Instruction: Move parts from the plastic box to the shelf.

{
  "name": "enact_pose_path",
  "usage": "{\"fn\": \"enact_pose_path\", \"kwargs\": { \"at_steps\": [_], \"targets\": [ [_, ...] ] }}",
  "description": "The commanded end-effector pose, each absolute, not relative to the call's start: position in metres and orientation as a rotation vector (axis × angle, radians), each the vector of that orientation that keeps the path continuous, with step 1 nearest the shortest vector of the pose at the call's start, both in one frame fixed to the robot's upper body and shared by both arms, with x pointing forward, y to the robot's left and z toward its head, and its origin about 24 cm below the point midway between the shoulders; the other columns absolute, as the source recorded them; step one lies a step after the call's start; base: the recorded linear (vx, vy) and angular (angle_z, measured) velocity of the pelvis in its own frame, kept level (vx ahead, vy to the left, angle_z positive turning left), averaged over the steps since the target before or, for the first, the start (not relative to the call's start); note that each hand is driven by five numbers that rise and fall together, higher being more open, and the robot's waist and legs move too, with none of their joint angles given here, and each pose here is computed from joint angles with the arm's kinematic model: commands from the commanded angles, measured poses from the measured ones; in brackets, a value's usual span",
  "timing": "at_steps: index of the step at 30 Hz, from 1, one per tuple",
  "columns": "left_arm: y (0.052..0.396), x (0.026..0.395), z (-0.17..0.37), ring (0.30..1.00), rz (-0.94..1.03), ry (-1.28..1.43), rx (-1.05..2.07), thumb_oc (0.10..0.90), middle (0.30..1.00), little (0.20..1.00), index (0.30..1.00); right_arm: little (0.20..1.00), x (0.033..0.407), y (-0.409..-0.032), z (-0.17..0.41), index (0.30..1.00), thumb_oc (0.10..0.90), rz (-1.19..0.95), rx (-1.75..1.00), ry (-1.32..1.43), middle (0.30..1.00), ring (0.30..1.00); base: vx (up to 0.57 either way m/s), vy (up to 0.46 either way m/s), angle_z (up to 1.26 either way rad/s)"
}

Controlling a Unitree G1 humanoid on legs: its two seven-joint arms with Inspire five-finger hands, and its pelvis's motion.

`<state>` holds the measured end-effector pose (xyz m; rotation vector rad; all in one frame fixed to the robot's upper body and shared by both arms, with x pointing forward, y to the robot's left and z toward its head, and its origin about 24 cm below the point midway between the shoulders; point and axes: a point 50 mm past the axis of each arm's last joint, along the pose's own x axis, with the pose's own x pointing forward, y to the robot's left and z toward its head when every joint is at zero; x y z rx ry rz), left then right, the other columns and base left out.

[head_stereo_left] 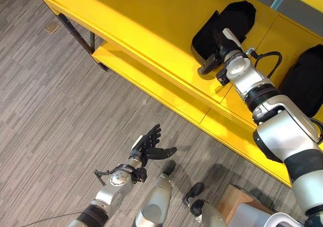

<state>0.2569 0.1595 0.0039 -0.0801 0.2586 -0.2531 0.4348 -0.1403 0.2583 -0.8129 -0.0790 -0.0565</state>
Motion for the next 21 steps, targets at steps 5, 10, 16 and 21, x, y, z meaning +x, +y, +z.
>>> {"fn": "enact_pose_path", "kwargs": {
  "at_steps": [5, 10, 16, 21],
  "targets": [
    [0.1581, 0.2683, 0.0417, 1.000, -0.340, 0.075, -0.070, 0.900, 1.000, 1.000, 1.000, 1.000, 0.4237, -0.1197, 0.3405, 1.000, 0.900, -0.101, -0.790, -0.342, 1.000, 1.000, 0.00, 0.000, 0.00],
    [0.1600, 0.2688, 0.0412, 1.000, -0.333, 0.077, -0.062, 0.900, 1.000, 1.000, 1.000, 1.000, 0.4235, -0.1204, 0.3413, 1.000, 0.900, -0.101, -0.783, -0.344, 1.000, 1.000, 0.00, 0.000, 0.00],
    [0.1625, 0.2704, 0.0420, 1.000, -0.325, 0.076, -0.054, 0.900, 1.000, 1.000, 1.000, 1.000, 0.4229, -0.1180, 0.3418, 1.000, 0.900, -0.093, -0.779, -0.354, 1.000, 1.000, 0.00, 0.000, 0.00],
    [0.1622, 0.2701, 0.0455, 1.000, -0.329, 0.064, -0.060, 0.900, 1.000, 1.000, 1.000, 1.000, 0.4236, -0.1206, 0.3396, 1.000, 0.900, -0.095, -0.790, -0.343, 1.000, 1.000, 0.00, 0.000, 0.00]
  ]
}}
